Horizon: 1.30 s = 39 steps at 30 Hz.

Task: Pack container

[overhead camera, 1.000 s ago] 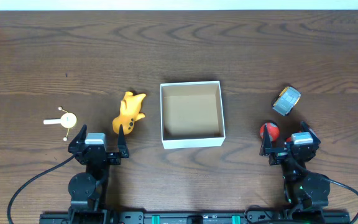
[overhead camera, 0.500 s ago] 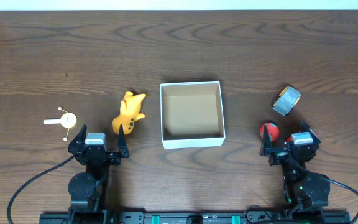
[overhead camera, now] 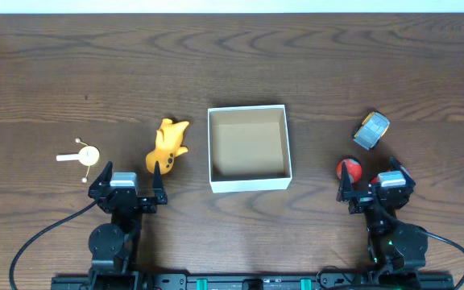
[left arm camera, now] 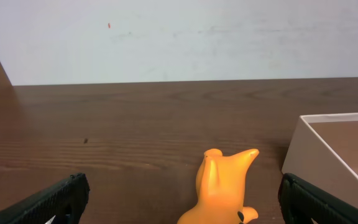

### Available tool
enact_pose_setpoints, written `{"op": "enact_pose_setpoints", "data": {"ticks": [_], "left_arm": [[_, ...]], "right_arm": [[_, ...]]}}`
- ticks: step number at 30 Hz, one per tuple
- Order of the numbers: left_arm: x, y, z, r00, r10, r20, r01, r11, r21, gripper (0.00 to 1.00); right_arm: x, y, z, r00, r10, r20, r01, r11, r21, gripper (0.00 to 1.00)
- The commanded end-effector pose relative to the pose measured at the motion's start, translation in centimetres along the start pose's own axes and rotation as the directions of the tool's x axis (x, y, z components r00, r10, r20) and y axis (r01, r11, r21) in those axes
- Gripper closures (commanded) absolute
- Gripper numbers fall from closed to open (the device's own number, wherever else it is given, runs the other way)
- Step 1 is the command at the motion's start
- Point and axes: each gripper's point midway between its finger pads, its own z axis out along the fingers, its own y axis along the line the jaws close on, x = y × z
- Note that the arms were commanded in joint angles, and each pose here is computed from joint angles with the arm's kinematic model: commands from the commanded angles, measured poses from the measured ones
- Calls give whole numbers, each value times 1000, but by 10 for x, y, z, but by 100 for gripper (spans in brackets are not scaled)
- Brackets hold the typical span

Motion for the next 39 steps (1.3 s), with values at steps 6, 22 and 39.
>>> {"op": "enact_pose_setpoints", "data": {"ticks": [6, 22, 39], "left_arm": [[18, 3, 1, 998, 12, -55, -13, 1000, -19, 2], [16, 3, 1, 986, -162, -46, 161, 987, -27, 2], [-51, -9, -2, 888, -237, -393, 244, 969, -34, 2]], "right_arm": [[1, 3, 0, 1000, -16, 2, 16, 1000, -12, 1], [2, 4, 0, 986, 165, -7, -166, 986, -19, 1], [-64, -39, -8, 842, 331, -426, -237, 936, 259, 1]]}}
